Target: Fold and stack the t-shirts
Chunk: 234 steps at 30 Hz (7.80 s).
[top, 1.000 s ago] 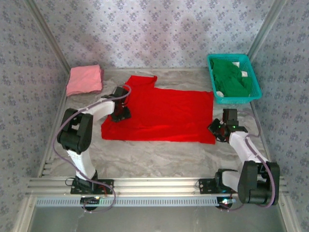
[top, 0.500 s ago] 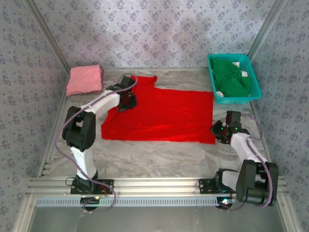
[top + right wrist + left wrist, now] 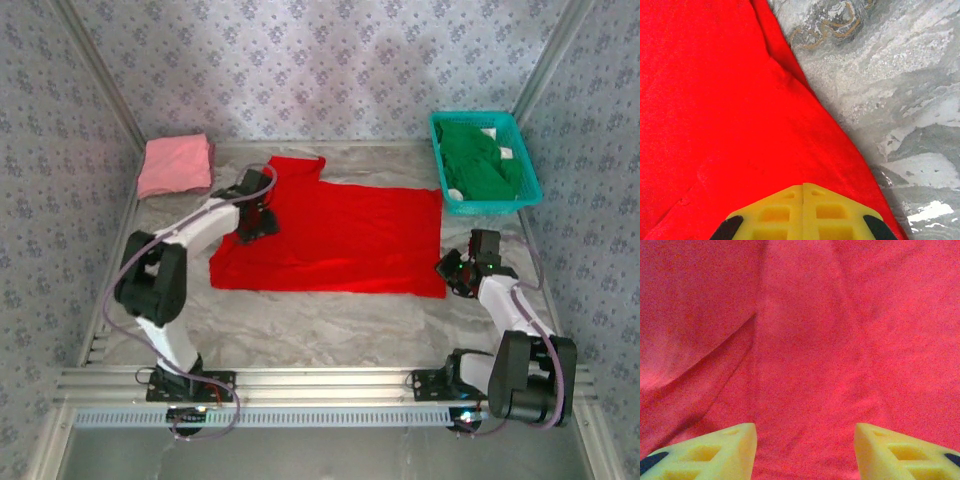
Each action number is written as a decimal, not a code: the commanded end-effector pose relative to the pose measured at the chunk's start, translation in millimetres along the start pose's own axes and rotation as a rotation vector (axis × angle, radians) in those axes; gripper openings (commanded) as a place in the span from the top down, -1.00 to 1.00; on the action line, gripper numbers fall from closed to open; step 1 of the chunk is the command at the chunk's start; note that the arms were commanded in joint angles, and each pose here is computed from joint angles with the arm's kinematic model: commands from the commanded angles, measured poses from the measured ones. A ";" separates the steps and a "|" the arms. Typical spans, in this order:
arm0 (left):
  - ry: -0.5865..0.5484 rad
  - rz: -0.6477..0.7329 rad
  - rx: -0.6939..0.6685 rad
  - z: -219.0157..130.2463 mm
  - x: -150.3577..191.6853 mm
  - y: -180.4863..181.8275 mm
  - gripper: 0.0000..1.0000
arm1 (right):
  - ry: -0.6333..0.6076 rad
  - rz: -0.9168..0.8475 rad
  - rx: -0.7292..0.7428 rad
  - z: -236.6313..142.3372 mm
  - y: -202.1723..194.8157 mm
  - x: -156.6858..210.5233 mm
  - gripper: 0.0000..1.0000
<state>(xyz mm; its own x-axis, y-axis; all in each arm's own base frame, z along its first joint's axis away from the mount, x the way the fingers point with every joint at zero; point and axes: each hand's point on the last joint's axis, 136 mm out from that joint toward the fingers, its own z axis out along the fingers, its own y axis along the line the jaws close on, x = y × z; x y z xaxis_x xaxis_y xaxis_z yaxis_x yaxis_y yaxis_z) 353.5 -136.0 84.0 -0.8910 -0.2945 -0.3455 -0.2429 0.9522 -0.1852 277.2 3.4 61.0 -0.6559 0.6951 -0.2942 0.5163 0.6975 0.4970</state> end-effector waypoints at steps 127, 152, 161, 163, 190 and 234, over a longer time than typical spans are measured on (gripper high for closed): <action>0.036 0.025 -0.055 64.8 -33.0 45.5 -0.02 | 0.042 -0.098 0.041 10.3 5.2 7.5 1.00; -0.027 -0.222 -0.009 -8.9 20.1 104.6 -0.05 | 0.081 -0.058 0.059 0.7 2.7 22.8 1.00; -0.047 -0.168 0.030 -23.3 26.6 83.8 -0.13 | 0.072 -0.171 0.053 -4.9 38.2 22.4 0.99; -0.022 -0.177 0.034 -9.0 38.4 84.7 -0.13 | 0.114 -0.178 0.046 3.6 41.8 29.2 0.98; 0.078 -0.226 -0.001 -20.9 77.1 89.9 -0.13 | 0.131 -0.018 0.172 -4.1 8.0 46.6 0.95; 0.065 0.001 0.065 123.3 -174.1 -47.6 -0.14 | 0.027 -0.463 -0.179 22.2 201.8 -23.6 0.34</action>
<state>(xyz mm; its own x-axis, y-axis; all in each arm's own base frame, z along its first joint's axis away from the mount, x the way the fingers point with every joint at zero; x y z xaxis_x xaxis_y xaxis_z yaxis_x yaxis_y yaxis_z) 570.9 -138.9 42.9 -0.9105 -0.2841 -0.3004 -0.2094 0.9433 -0.2574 408.5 126.0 151.5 -0.8039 0.3036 -0.5114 0.0642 0.8992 0.4329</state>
